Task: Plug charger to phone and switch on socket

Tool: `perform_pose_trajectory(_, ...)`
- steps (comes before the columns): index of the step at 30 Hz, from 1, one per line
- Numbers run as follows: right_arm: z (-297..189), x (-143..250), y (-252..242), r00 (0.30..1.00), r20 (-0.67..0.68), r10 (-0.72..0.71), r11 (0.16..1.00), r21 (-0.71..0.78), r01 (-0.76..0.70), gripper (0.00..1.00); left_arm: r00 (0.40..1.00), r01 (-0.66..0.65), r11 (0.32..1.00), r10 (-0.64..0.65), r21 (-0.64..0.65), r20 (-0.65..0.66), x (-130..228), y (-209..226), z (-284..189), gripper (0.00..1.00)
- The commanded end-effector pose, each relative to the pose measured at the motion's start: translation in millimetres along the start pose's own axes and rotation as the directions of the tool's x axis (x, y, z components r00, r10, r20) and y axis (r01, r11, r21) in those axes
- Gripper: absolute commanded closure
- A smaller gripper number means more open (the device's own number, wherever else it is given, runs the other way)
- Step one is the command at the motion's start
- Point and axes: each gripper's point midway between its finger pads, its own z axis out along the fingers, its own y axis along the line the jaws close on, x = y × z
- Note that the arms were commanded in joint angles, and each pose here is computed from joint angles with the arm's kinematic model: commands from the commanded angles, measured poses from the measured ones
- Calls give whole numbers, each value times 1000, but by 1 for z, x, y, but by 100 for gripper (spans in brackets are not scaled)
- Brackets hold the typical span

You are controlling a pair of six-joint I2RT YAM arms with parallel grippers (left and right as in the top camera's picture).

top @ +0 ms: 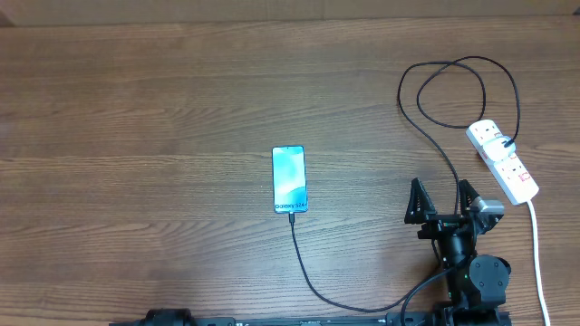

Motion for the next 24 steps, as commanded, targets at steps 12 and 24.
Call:
perform_pose_trajectory(12,0,1,-3,1000,9,-4,1000,11,4,0,1000,10,1000,-10,-3,6,0,2,-1,0)
perform_pose_trajectory(24,0,1,-3,1000,9,-4,1000,11,4,0,999,38,999,-38,1,-7,0,-1,10,0)
